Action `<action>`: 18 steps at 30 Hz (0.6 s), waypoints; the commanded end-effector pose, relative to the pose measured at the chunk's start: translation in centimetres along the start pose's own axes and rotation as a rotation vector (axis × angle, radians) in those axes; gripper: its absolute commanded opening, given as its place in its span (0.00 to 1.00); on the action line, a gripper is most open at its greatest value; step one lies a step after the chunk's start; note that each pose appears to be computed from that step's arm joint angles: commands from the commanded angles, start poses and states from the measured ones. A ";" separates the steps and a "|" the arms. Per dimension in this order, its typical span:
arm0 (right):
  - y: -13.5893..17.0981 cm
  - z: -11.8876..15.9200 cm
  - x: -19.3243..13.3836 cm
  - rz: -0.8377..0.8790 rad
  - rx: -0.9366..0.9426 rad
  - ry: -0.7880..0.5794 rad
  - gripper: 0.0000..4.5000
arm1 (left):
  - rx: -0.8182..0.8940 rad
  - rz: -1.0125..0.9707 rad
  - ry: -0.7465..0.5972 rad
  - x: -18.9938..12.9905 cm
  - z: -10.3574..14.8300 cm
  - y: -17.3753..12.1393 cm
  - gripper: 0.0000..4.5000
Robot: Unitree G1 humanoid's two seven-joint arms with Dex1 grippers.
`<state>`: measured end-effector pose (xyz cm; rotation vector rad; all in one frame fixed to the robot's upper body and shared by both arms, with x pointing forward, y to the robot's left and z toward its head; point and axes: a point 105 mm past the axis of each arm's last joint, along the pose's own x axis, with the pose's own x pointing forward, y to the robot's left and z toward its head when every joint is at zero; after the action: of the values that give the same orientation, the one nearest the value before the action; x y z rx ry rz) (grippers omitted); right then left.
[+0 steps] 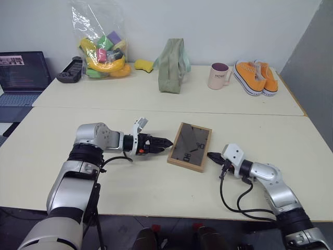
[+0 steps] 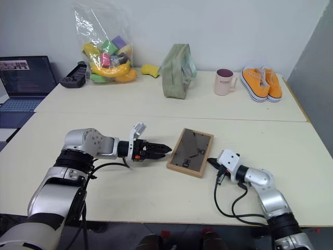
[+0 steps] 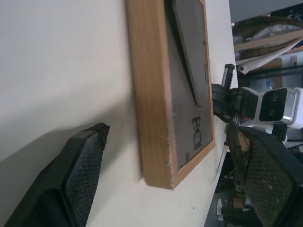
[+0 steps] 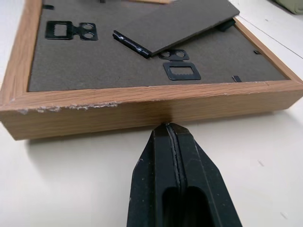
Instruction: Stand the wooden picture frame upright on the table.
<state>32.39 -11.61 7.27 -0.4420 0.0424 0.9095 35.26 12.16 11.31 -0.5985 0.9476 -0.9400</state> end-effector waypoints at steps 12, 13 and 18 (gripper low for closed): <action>1.4 3.4 3.9 0.036 0.018 -0.141 0.00 | -0.035 -0.009 0.007 0.4 -0.3 0.4 0.94; 1.5 3.5 4.1 0.039 0.016 -0.141 0.00 | -0.036 -0.009 0.005 0.4 -0.3 0.4 0.94; 1.6 3.1 4.3 0.048 0.003 -0.129 0.00 | -0.035 -0.009 -0.005 0.2 0.0 0.4 0.94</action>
<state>33.18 -6.59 7.58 -0.3626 -0.0114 0.9793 35.39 12.27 11.09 -0.6329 0.9477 -0.9401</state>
